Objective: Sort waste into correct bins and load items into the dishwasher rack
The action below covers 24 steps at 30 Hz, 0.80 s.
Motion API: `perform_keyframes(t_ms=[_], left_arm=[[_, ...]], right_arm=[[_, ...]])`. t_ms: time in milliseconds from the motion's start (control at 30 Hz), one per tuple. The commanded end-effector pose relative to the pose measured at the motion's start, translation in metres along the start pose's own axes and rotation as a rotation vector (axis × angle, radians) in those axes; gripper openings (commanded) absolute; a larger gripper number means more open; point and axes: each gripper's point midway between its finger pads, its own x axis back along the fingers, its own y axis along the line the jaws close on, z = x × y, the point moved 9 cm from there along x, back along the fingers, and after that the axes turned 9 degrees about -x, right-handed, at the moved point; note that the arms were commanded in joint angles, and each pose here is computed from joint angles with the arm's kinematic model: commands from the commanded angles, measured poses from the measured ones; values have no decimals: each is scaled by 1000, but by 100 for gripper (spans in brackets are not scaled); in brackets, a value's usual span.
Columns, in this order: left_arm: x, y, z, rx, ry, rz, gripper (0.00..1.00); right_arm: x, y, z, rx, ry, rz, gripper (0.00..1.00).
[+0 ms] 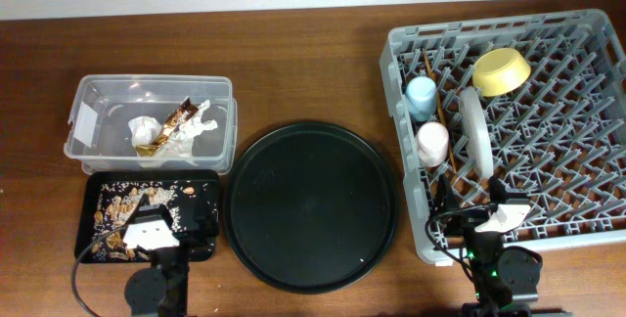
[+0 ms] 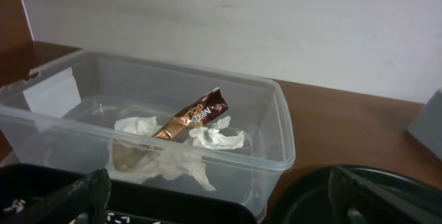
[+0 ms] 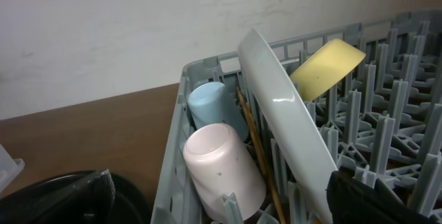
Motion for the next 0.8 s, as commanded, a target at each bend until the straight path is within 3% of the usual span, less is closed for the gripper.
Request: perform_keyframes(t_ms=[0,700,767], left_arm=[[0,-4,1,-160,-9,48,99],[0,-4,0,-176,-11,46,99],[0,-4,0,-176,-11,46,99]], right_arm=[[0,-1,1,-2,1,5,99],[0,1,1,-1,1,-16,99],[0,1,-1,58,-11,-12,99]])
